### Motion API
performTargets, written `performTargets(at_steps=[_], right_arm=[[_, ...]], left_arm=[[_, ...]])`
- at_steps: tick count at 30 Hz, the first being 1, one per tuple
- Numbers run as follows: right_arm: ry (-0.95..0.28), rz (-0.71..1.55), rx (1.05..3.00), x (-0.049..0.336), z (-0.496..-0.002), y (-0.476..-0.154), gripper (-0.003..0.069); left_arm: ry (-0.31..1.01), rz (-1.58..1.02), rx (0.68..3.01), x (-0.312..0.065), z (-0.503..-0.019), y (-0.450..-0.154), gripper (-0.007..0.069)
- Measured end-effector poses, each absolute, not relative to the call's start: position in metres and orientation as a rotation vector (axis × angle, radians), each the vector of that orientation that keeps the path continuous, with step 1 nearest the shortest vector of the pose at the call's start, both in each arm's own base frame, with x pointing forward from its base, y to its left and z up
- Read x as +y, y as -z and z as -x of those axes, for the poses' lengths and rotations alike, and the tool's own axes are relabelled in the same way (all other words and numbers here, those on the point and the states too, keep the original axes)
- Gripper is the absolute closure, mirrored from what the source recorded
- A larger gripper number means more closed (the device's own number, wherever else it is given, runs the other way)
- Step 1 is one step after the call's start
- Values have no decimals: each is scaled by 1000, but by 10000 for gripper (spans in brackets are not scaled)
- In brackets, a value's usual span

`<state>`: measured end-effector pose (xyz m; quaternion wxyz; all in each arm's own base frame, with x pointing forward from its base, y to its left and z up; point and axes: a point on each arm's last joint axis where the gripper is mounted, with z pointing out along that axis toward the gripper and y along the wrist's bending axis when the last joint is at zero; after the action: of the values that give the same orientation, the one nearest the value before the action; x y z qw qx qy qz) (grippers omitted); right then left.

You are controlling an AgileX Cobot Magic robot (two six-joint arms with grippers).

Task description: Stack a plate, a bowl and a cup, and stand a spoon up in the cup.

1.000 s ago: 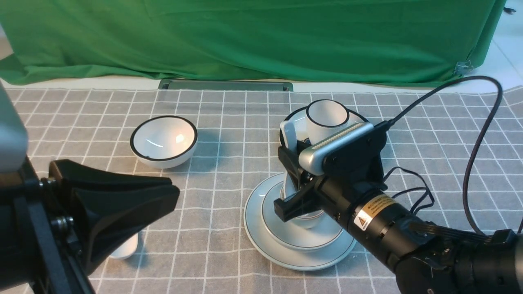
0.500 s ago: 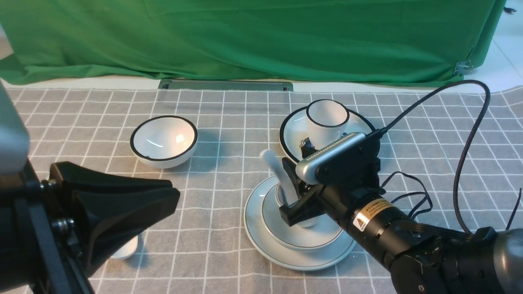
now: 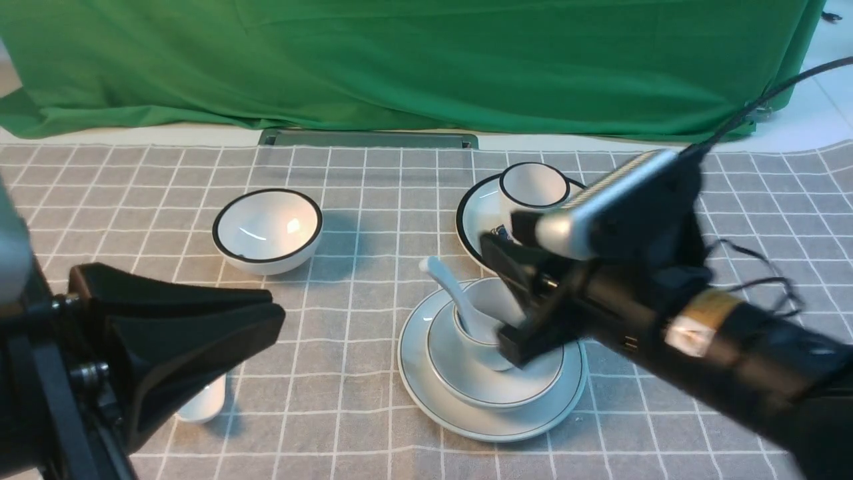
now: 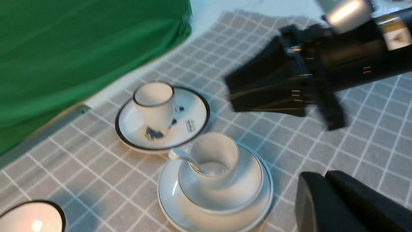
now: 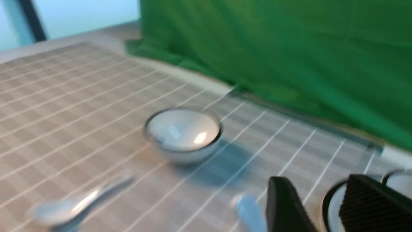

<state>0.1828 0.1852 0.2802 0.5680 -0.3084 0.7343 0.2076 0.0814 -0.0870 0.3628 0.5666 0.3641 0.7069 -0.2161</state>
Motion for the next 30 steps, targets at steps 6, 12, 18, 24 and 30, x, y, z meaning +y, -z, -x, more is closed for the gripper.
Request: performTargets(at_steps=[6,12,18,24,30], right_arm=[[-578,916,1950,147,-127,-299,606],[-658,905,2047,123,-97,-310,636],[-684,878,2065,115,-89,-313,636],[-684,877,2063,115,-89,-313,627],[-637,901,2035,113,-90,-314,624]], left_arm=[[547,-669,1461,-68,-69,-320,616],[564,-539,1337,-60,-70,-270,616],[495,-596,1337,-57,-67,-228,615],[459,-662,1428,-58,-66,-212,614],[451,-713,1516,-59,-65,-203,614]])
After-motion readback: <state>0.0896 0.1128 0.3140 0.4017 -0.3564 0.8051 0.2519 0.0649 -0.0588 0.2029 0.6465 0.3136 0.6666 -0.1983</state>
